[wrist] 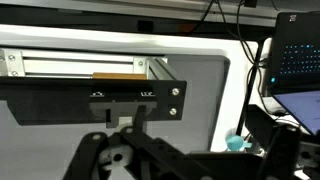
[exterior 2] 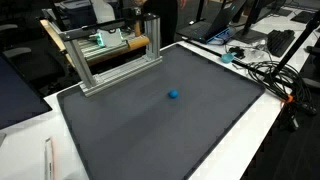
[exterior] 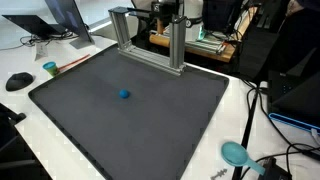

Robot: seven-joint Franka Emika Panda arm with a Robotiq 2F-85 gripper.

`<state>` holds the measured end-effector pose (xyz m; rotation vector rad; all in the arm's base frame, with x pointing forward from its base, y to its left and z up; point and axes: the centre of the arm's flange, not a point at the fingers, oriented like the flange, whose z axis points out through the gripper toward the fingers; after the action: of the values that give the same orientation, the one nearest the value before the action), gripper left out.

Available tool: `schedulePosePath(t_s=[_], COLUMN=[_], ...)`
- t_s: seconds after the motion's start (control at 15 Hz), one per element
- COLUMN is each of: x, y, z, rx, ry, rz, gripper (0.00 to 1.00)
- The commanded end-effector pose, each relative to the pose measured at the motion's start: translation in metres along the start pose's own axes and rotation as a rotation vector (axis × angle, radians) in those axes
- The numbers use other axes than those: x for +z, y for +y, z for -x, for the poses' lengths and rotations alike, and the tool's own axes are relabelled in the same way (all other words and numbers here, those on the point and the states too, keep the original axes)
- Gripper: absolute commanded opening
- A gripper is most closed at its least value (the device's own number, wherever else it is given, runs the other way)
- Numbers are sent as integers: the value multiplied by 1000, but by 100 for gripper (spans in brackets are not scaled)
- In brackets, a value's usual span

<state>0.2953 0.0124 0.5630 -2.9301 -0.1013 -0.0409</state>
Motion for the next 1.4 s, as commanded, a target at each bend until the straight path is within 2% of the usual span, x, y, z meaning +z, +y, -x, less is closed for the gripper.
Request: schedulePosePath(t_s=[0.0, 0.4, 0.53, 0.67, 0.93, 1.13, 1.33], x=[0, 0, 10, 19, 40, 58, 74], y=[0, 0, -9, -21, -35, -32, -26], z=[0, 0, -13, -22, -43, -57, -66], rx=[0, 0, 46, 80, 111, 137, 127], ry=[1, 1, -35, -28, 33, 60, 38], rz=[0, 0, 41, 90, 164, 201, 230], gripper=[100, 100, 100, 100, 100, 100, 100])
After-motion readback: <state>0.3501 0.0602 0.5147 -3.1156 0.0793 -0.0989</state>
